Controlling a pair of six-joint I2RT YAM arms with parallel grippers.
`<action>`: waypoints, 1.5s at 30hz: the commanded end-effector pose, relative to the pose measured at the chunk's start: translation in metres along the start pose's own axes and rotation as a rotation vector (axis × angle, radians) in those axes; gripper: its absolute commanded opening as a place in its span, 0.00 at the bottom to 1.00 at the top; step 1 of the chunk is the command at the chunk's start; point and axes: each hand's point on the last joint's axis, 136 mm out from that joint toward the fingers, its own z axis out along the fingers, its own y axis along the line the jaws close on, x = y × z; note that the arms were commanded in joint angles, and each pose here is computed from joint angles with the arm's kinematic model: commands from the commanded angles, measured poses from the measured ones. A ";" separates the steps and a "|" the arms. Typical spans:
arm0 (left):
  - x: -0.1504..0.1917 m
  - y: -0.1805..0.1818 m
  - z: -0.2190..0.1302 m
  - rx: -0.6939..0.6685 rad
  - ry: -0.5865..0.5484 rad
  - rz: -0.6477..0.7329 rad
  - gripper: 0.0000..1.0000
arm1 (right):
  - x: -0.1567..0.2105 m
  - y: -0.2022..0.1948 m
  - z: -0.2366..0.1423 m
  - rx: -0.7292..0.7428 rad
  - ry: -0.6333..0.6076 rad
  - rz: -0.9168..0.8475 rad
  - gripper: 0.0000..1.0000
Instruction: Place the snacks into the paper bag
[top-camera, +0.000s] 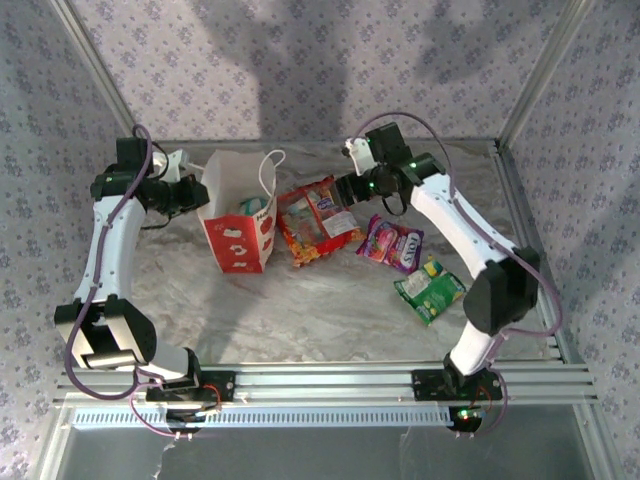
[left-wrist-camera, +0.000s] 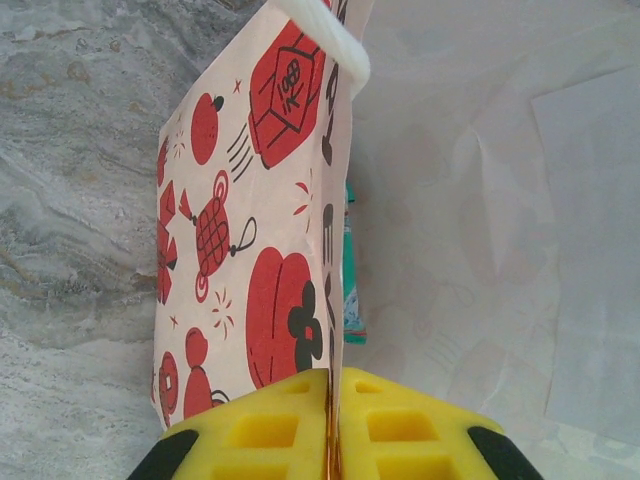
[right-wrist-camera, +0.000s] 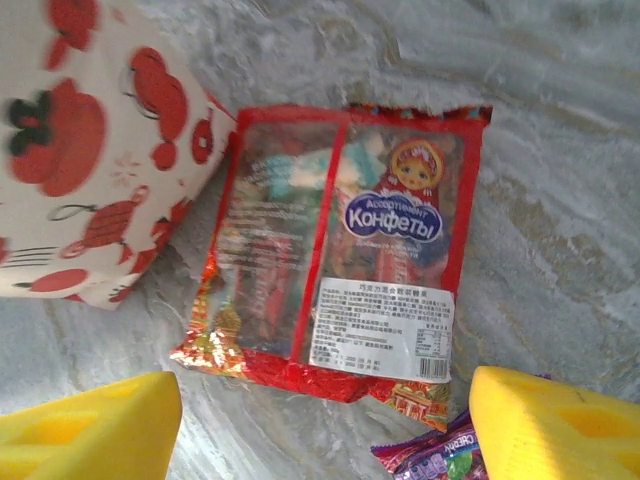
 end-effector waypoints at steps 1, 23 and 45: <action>0.000 -0.005 -0.012 -0.003 -0.014 0.018 0.11 | -0.005 -0.008 0.018 -0.037 0.025 0.036 0.78; 0.009 0.007 -0.010 -0.055 0.002 0.006 0.11 | 0.025 -0.065 0.133 -0.070 0.223 0.187 0.85; 0.008 0.005 -0.014 -0.059 -0.017 0.009 0.12 | 0.068 -0.058 0.176 -0.162 0.366 0.265 1.00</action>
